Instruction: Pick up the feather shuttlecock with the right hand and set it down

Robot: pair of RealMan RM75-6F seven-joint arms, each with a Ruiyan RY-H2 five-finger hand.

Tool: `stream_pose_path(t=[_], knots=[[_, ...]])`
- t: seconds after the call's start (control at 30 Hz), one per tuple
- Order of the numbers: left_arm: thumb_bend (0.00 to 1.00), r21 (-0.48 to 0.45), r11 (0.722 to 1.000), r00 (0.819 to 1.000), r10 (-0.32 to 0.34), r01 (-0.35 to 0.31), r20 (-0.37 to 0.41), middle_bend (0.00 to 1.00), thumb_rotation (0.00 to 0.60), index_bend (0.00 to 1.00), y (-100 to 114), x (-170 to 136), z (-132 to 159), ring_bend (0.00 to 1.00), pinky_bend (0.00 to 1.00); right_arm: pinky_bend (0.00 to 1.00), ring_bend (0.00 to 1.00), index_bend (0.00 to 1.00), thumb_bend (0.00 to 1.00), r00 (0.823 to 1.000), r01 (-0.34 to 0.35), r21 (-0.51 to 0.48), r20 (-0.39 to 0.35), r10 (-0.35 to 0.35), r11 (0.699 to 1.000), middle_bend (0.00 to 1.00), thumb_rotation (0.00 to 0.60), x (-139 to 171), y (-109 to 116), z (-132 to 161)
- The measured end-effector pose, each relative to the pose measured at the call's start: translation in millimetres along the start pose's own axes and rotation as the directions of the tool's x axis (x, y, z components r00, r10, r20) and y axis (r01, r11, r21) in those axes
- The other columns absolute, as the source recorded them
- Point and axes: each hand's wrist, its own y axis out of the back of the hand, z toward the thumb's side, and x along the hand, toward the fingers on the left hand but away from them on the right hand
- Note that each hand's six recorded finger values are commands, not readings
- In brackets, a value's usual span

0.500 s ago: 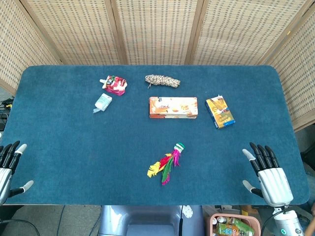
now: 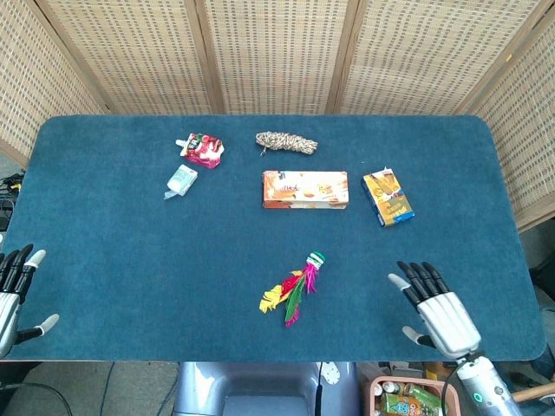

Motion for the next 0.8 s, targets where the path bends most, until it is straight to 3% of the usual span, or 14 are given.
stream_pose_path(t=[0.13, 0.2, 0.33, 0.6, 0.8], knots=[[0.00, 0.005, 1.000, 1.000, -0.014, 0.014, -0.017, 0.00, 0.600, 0.00, -3, 4, -2, 0.00, 0.00, 0.00, 0.00, 0.24, 0.06, 0.982, -0.037, 0.002, -0.186, 0.037, 0.999, 0.00, 0.600, -34, -12, 24], [0.00, 0.008, 1.000, 0.999, -0.025, 0.025, -0.024, 0.00, 0.600, 0.00, -5, 6, -3, 0.00, 0.00, 0.00, 0.00, 0.30, 0.15, 0.967, -0.054, -0.002, -0.250, 0.051, 0.999, 0.01, 0.600, -49, -19, 33], [0.00, 0.016, 1.000, 0.999, -0.023, 0.023, -0.023, 0.00, 0.600, 0.00, -5, 8, -3, 0.00, 0.00, 0.00, 0.00, 0.37, 0.20, 0.933, -0.068, 0.024, -0.353, 0.072, 0.997, 0.04, 0.600, -77, -37, 51], [0.00, 0.007, 1.000, 0.999, -0.026, 0.026, -0.025, 0.00, 0.600, 0.00, -7, 11, -5, 0.00, 0.00, 0.00, 0.00, 0.40, 0.29, 0.886, -0.092, 0.084, -0.447, 0.119, 0.992, 0.06, 0.600, -114, -75, 88], [0.00, 0.002, 1.000, 0.999, -0.028, 0.028, -0.018, 0.00, 0.600, 0.00, -8, 13, -5, 0.00, 0.00, 0.00, 0.00, 0.41, 0.31, 0.880, -0.061, 0.093, -0.465, 0.098, 0.994, 0.06, 0.600, -131, -85, 108]])
